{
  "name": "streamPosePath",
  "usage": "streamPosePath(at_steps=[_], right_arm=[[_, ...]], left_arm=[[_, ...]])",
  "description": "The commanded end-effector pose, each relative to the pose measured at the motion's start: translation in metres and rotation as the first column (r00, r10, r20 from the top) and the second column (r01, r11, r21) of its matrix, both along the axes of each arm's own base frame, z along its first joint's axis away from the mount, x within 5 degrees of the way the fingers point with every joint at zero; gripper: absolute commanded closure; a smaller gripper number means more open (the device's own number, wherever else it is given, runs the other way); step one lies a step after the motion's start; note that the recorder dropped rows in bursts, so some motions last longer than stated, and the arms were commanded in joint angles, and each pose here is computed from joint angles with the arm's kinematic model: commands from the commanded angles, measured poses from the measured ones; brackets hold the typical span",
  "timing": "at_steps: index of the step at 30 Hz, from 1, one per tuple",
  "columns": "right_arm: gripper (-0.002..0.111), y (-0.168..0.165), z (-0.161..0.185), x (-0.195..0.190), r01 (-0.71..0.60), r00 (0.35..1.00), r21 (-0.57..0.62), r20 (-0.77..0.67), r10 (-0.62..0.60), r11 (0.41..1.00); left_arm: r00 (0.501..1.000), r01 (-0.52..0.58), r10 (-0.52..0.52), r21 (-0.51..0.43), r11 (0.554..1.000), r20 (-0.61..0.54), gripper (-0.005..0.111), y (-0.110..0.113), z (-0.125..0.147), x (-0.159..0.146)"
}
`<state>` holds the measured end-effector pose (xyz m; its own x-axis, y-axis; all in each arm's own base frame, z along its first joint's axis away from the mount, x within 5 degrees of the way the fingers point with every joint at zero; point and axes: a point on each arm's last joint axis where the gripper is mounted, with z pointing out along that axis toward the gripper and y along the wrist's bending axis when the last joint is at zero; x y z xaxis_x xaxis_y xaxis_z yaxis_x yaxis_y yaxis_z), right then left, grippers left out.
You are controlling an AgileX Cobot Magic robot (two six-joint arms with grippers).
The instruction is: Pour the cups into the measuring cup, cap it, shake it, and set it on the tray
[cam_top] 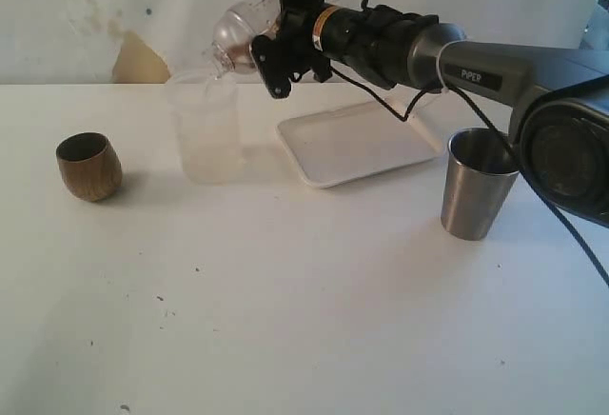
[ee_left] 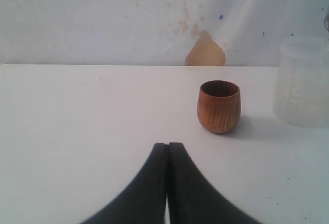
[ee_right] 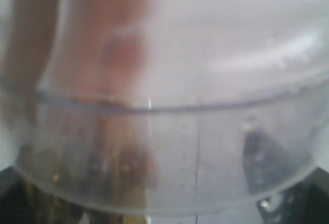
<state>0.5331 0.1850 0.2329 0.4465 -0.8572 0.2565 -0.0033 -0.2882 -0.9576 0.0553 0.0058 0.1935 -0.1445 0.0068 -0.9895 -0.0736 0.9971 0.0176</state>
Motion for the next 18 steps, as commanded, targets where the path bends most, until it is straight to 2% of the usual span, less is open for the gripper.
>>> streamPosePath(at_steps=[1,18], right_arm=[[0.108,0.0002,0.0176,-0.0011,-0.034,0.997,0.035,0.071,0.032,0.999],[0.108,0.0013,0.0209,-0.0018,-0.063,0.989,-0.015,0.135,0.065,0.998]], left_arm=[[1.000,0.002,-0.002,-0.001,1.000,0.002,0.107,-0.0002,-0.0011,0.0000],[1.000,0.002,-0.002,-0.001,1.000,0.002,0.107,-0.0002,-0.0011,0.0000]])
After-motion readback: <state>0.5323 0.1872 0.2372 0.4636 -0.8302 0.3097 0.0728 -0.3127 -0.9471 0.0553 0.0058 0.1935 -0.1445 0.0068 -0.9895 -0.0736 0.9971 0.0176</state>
